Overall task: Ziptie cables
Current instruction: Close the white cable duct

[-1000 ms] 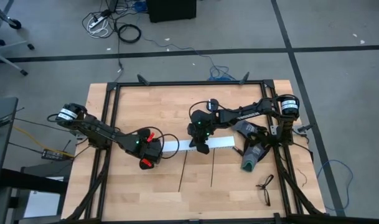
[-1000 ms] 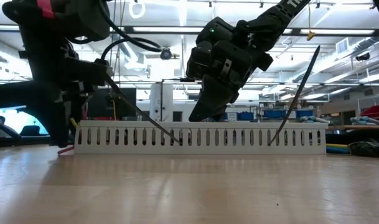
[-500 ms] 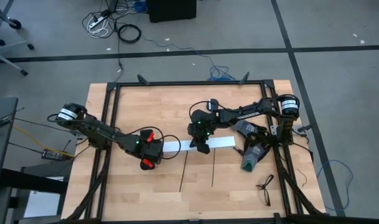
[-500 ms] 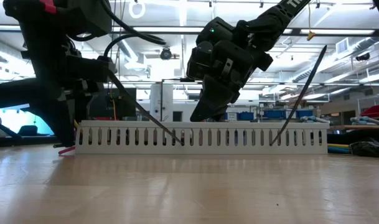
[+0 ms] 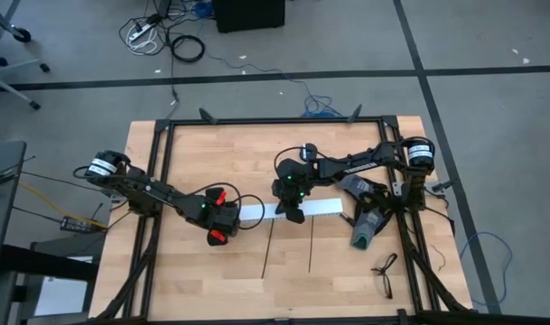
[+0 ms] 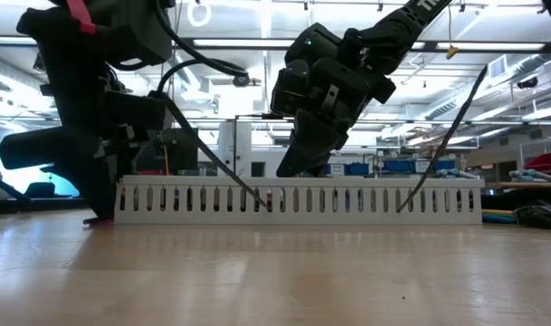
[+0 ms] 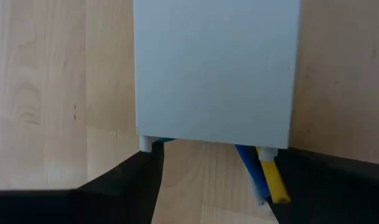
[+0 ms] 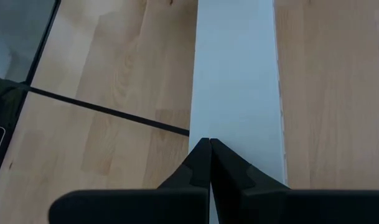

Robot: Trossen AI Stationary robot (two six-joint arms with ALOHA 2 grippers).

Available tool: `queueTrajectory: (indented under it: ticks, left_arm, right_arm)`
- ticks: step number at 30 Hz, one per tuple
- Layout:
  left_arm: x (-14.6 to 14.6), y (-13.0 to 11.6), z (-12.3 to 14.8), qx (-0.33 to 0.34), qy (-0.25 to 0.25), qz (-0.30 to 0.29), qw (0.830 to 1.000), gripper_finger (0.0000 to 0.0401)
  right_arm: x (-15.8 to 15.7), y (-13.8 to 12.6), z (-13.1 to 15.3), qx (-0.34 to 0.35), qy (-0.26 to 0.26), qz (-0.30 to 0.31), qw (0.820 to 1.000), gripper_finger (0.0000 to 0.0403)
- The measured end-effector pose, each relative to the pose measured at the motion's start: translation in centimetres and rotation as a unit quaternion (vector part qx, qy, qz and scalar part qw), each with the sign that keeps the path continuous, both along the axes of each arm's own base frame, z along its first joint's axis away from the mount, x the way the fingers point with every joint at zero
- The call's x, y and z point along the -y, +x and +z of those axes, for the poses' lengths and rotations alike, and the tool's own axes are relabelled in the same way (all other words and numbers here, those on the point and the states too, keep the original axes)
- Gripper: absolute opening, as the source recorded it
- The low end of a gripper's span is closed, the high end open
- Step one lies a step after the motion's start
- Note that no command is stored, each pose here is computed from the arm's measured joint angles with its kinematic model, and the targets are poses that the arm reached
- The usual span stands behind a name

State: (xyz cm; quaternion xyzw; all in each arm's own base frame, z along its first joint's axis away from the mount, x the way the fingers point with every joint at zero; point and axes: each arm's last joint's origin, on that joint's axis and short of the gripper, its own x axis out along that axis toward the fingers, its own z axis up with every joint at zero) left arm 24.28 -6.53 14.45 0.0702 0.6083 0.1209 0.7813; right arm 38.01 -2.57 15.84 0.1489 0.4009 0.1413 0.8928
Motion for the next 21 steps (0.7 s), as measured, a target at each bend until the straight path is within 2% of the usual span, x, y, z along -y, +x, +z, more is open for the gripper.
queueTrajectory:
  ticks: [21]
  left_arm:
    - [0.26, 0.77, 0.21, 0.038, -0.015, -0.002, 0.999, 0.0229]
  right_arm:
    - [0.02, -0.02, -0.03, -0.001, -0.006, -0.002, 1.0, 0.0]
